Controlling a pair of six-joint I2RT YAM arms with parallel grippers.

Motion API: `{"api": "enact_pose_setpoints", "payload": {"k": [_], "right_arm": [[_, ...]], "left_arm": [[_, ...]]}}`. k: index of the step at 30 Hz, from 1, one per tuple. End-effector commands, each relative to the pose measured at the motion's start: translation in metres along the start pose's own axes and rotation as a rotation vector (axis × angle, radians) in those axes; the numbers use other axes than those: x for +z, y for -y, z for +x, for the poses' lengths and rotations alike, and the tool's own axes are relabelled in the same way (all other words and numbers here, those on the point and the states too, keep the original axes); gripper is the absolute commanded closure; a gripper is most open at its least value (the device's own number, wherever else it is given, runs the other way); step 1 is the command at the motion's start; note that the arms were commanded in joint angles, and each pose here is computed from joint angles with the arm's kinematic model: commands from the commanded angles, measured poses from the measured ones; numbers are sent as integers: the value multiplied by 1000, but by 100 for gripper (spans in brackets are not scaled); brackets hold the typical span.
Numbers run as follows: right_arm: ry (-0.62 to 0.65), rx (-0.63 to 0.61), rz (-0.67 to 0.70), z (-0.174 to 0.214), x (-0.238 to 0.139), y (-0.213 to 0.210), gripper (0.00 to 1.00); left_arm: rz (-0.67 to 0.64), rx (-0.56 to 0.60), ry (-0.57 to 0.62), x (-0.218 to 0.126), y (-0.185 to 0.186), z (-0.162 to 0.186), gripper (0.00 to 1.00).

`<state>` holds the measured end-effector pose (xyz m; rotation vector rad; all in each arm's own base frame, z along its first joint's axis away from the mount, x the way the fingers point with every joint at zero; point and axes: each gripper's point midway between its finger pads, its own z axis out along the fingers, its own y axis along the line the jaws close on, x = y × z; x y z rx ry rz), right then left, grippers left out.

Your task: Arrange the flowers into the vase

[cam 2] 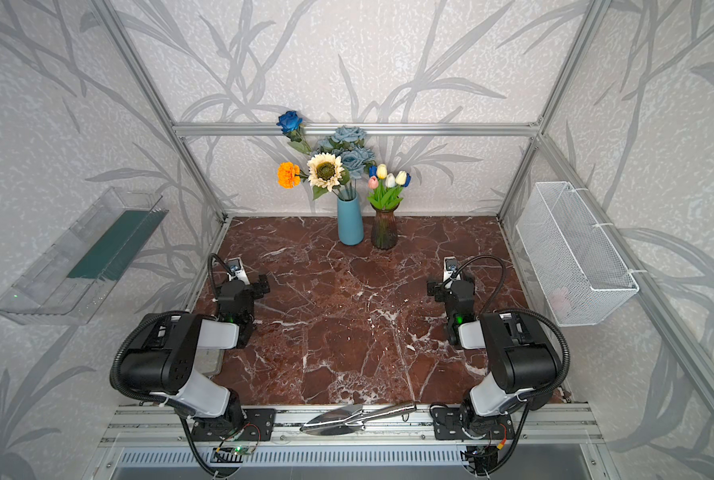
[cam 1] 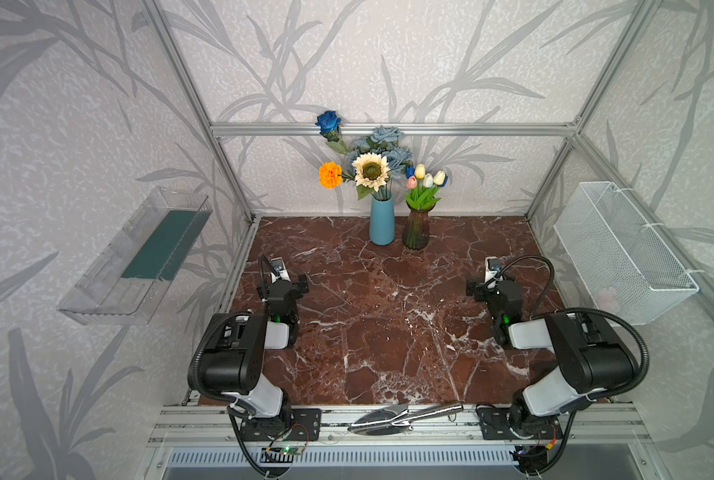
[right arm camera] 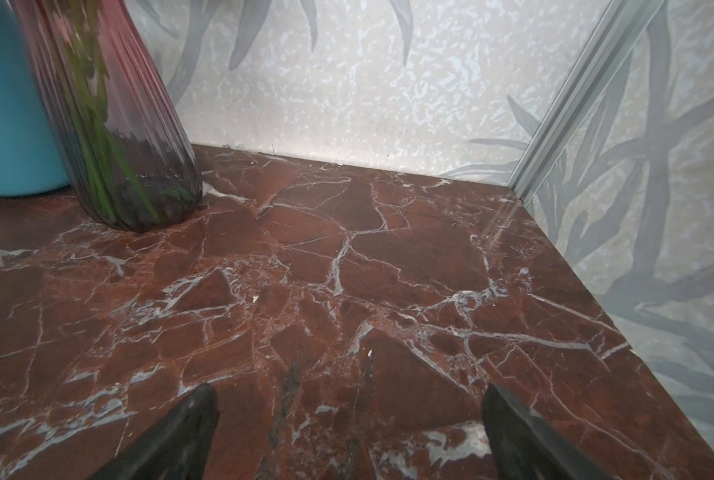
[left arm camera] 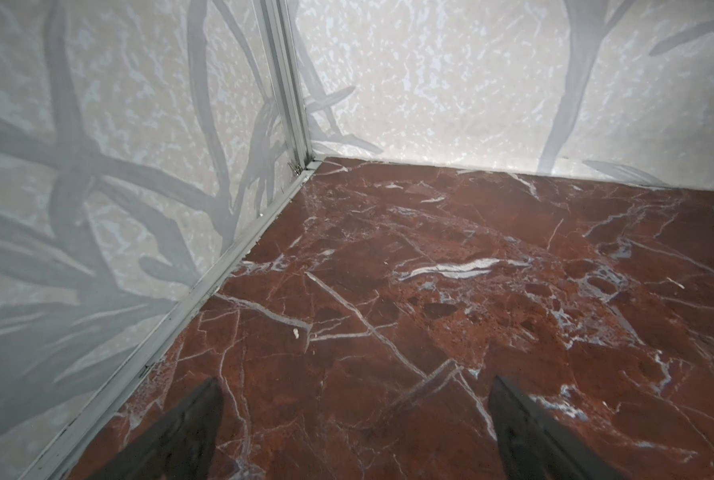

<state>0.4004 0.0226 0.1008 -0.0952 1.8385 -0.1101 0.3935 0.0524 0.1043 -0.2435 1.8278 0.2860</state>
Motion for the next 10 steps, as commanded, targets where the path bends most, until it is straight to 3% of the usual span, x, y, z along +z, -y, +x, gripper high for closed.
{"api": "enact_pose_setpoints", "payload": {"k": [1, 4, 10], "right_arm": [[-25, 12, -44, 6, -2, -8, 1], [-16, -24, -126, 4, -2, -25, 1], [-36, 34, -157, 6, 0, -18, 1]], "left_arm": [[27, -7, -33, -1, 4, 6, 0], [26, -7, -34, -1, 4, 7, 0], [32, -11, -39, -1, 4, 7, 0]]}}
